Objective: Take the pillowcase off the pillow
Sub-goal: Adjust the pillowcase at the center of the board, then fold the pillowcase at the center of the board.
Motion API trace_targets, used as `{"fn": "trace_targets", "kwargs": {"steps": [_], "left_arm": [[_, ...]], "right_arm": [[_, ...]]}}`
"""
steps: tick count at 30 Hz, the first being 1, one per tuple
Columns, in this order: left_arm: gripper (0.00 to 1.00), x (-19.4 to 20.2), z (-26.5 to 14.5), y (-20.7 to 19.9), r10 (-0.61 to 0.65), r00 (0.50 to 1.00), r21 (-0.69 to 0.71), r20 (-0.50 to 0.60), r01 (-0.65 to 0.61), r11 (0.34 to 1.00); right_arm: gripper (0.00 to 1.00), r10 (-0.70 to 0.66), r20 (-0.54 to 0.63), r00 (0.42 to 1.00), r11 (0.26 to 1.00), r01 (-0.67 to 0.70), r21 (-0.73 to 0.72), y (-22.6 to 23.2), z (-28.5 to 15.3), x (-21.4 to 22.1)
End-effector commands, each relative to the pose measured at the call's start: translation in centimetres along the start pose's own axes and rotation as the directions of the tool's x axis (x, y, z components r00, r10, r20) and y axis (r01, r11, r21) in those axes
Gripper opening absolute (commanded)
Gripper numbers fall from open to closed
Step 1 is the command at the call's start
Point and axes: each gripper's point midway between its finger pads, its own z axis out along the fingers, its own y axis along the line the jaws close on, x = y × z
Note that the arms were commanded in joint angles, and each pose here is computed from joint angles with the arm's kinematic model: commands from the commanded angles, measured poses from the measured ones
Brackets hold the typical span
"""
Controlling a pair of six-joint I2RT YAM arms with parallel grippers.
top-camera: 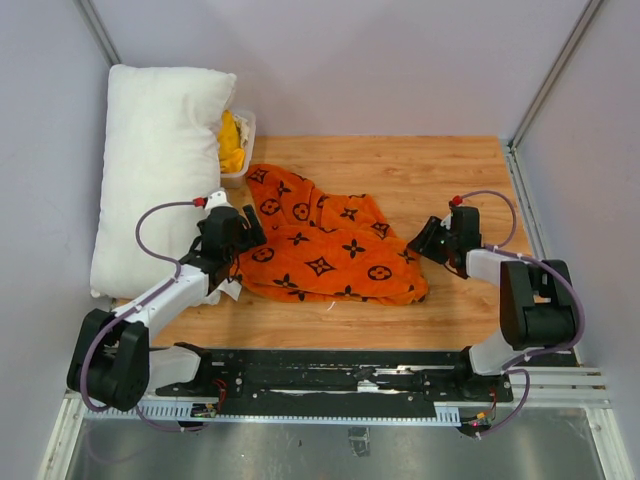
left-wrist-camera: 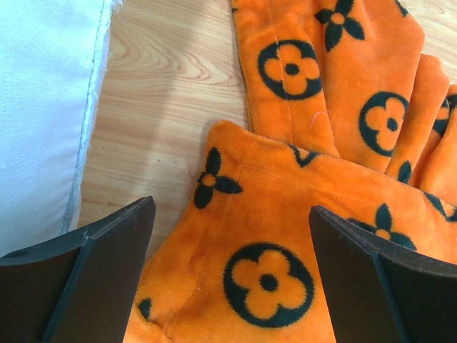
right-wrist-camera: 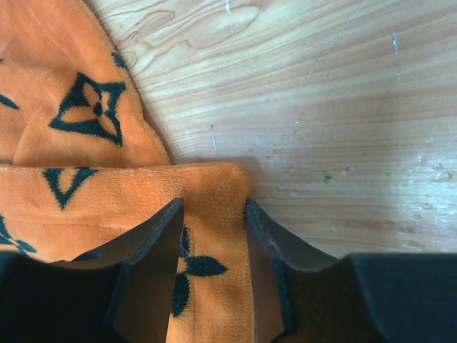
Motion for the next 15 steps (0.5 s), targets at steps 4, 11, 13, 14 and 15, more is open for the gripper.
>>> {"fn": "trace_targets", "kwargs": {"steps": [4,11,13,14,15], "left_arm": [[0.93,-0.7,0.3,0.1,0.016,0.999,-0.016,0.029,-0.016,1.000],[0.94,-0.2,1.1,0.2,-0.009,1.000,-0.001,-0.007,0.009,1.000],[0.94,-0.1,1.2,0.3,-0.007,1.000,-0.009,-0.012,0.006,1.000],[0.94,0.0,1.3,0.4,-0.003,1.000,-0.014,-0.014,0.003,1.000],[0.94,0.1,1.5,0.5,-0.001,1.000,-0.021,-0.019,0.000,1.000]], "right_arm": [[0.18,-0.043,-0.067,0.997,0.997,0.047,0.055,-1.7,0.5,2.4],[0.01,0.003,-0.005,1.000,1.000,-0.003,0.000,0.3,-1.0,-0.6],[0.01,0.041,0.043,0.998,0.999,-0.041,0.001,0.5,-2.2,-2.3],[0.01,0.052,0.073,0.996,0.998,-0.054,0.015,0.3,-2.9,-3.3],[0.01,0.055,0.101,0.993,0.998,-0.059,0.034,0.1,-3.6,-4.1]]}}
